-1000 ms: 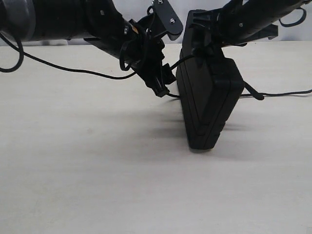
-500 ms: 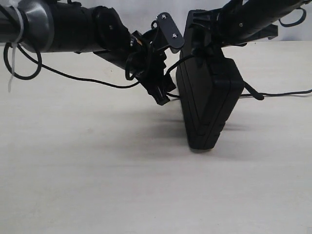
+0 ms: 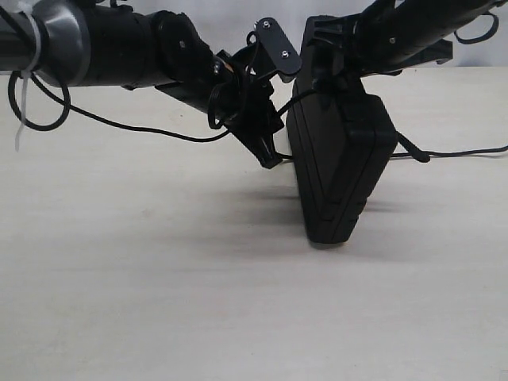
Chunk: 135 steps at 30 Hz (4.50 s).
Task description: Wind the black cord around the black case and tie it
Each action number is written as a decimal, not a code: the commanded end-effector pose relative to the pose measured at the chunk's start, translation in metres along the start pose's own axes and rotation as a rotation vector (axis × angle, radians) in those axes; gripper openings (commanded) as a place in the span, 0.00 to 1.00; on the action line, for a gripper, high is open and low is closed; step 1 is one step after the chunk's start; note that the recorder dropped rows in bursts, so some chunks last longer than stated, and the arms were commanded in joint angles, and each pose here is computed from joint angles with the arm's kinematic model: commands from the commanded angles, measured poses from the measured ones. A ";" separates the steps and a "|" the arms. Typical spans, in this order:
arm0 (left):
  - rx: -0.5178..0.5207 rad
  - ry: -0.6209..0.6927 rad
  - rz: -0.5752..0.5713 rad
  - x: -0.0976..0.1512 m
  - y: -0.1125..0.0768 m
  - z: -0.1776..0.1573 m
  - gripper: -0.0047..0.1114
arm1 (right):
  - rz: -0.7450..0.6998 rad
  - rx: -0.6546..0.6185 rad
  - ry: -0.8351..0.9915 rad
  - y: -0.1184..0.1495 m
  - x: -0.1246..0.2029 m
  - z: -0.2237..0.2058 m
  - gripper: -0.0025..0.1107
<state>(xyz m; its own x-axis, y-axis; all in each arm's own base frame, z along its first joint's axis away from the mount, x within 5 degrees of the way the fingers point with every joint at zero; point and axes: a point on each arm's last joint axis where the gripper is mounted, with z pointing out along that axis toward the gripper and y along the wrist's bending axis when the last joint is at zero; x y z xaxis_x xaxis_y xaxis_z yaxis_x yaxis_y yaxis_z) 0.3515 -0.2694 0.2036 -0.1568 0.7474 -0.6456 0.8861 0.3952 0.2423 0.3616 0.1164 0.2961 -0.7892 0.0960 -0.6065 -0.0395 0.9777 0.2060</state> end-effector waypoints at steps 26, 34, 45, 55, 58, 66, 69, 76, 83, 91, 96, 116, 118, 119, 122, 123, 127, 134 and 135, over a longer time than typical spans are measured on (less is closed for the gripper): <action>-0.035 -0.089 0.071 -0.026 -0.027 0.004 0.04 | 0.004 -0.026 -0.042 0.004 -0.005 -0.004 0.06; 0.003 -0.056 -0.025 -0.020 -0.025 0.003 0.11 | 0.004 -0.026 -0.042 0.004 -0.005 -0.004 0.06; 0.003 -0.031 -0.042 -0.014 -0.013 -0.005 0.53 | 0.004 -0.026 -0.042 0.004 -0.005 -0.004 0.06; -0.032 -0.079 -0.133 -0.024 0.009 -0.058 0.48 | 0.004 -0.026 -0.042 0.004 -0.005 -0.004 0.06; -0.013 -0.055 -0.159 -0.019 0.018 -0.074 0.35 | 0.004 -0.026 -0.042 0.004 -0.005 -0.004 0.06; -0.022 -0.054 -0.248 -0.013 0.035 -0.120 0.04 | 0.004 -0.026 -0.042 0.004 -0.005 -0.004 0.06; -0.048 -0.101 -0.250 -0.021 0.034 -0.142 0.04 | 0.004 -0.026 -0.042 0.004 -0.005 -0.004 0.06; -0.241 -0.318 -0.317 -0.025 0.024 -0.206 0.04 | 0.004 -0.026 -0.042 0.004 -0.005 -0.004 0.06; -0.473 -0.501 -0.333 0.014 -0.007 -0.254 0.04 | 0.004 -0.026 -0.042 0.004 -0.005 -0.004 0.06; -0.574 -0.631 -0.356 0.051 -0.042 -0.294 0.04 | 0.004 -0.026 -0.042 0.004 -0.005 -0.004 0.06; -0.573 -0.682 -0.342 0.062 -0.061 -0.317 0.04 | 0.004 -0.026 -0.042 0.004 -0.005 -0.004 0.06; -0.601 -0.888 -0.306 0.123 -0.131 -0.366 0.04 | 0.004 -0.026 -0.042 0.004 -0.005 -0.004 0.06; -0.614 -0.917 -0.299 0.130 -0.138 -0.369 0.04 | 0.004 -0.026 -0.042 0.004 -0.005 -0.004 0.06; -0.617 -0.928 -0.298 0.133 -0.140 -0.369 0.04 | 0.004 -0.026 -0.042 0.004 -0.005 -0.004 0.06; -0.614 -0.970 -0.311 0.144 -0.150 -0.371 0.04 | 0.004 -0.026 -0.042 0.004 -0.005 -0.004 0.06; -0.624 -1.003 -0.303 0.150 -0.156 -0.375 0.04 | 0.004 -0.026 -0.042 0.004 -0.005 -0.004 0.06; -0.592 -1.045 -0.317 0.157 -0.166 -0.381 0.04 | 0.004 -0.026 -0.042 0.004 -0.005 -0.004 0.06; -0.594 -1.043 -0.314 0.157 -0.166 -0.381 0.04 | 0.004 -0.026 -0.042 0.004 -0.005 -0.004 0.06; -0.594 -1.043 -0.314 0.157 -0.166 -0.381 0.04 | 0.004 -0.026 -0.042 0.004 -0.005 -0.004 0.06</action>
<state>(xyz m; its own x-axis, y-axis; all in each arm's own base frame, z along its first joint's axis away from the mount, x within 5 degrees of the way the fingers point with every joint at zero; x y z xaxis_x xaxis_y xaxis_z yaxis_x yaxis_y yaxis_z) 0.0134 -0.0140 0.3396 0.3430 -0.0916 -0.9349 0.4910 0.8659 0.0953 0.3617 0.1169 0.2963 -0.7876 0.0957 -0.6087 -0.0412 0.9775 0.2070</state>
